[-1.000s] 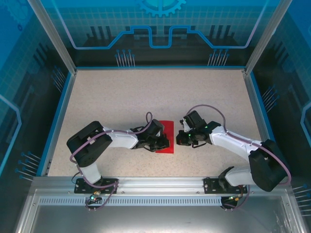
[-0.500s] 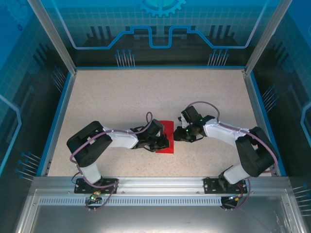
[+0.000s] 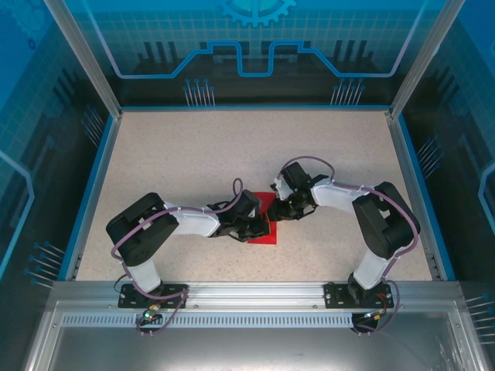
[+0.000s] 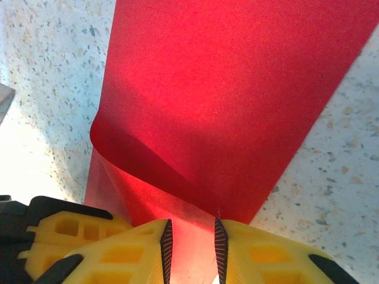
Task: Fold a paper plane with a square sheet of paper (pick it up from the middle)
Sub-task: Fold the triangle a second time at the center of the table.
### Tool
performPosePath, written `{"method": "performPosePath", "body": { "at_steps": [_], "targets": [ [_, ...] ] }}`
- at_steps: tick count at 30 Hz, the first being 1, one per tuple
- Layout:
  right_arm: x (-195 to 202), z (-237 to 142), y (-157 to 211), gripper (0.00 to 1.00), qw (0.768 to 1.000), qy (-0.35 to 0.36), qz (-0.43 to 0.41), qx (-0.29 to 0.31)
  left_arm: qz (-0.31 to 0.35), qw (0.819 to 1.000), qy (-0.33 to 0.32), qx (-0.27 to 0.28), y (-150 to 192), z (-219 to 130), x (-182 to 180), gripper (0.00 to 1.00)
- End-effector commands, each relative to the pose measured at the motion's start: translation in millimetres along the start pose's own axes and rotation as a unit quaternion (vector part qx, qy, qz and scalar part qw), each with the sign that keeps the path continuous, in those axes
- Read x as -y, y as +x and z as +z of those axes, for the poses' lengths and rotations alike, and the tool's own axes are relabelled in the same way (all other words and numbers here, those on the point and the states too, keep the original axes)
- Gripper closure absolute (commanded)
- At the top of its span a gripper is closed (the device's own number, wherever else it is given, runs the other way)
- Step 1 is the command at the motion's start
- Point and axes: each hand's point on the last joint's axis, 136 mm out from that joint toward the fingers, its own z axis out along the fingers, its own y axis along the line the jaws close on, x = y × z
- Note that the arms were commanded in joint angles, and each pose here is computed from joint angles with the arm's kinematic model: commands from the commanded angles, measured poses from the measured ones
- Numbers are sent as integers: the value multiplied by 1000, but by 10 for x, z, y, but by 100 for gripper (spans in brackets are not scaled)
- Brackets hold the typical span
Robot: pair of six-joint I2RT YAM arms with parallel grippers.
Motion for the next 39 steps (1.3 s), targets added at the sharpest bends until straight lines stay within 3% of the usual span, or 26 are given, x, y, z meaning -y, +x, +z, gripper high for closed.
{"method": "performPosePath", "body": {
  "at_steps": [1, 5, 16, 39],
  "targets": [
    [4, 3, -21, 72, 1000, -8, -10, -10, 15, 1000, -8, 8, -34, -45, 39, 97],
    [65, -3, -36, 68, 1000, 5, -6, -3, 14, 1000, -9, 8, -34, -45, 39, 98],
    [89, 16, -123, 68, 1000, 1, -5, 4, 13, 1000, -9, 7, -42, -58, 68, 97],
    [12, 55, -79, 82, 999, -28, -14, -13, 16, 1000, -10, 12, -47, -82, 58, 97]
  ]
}}
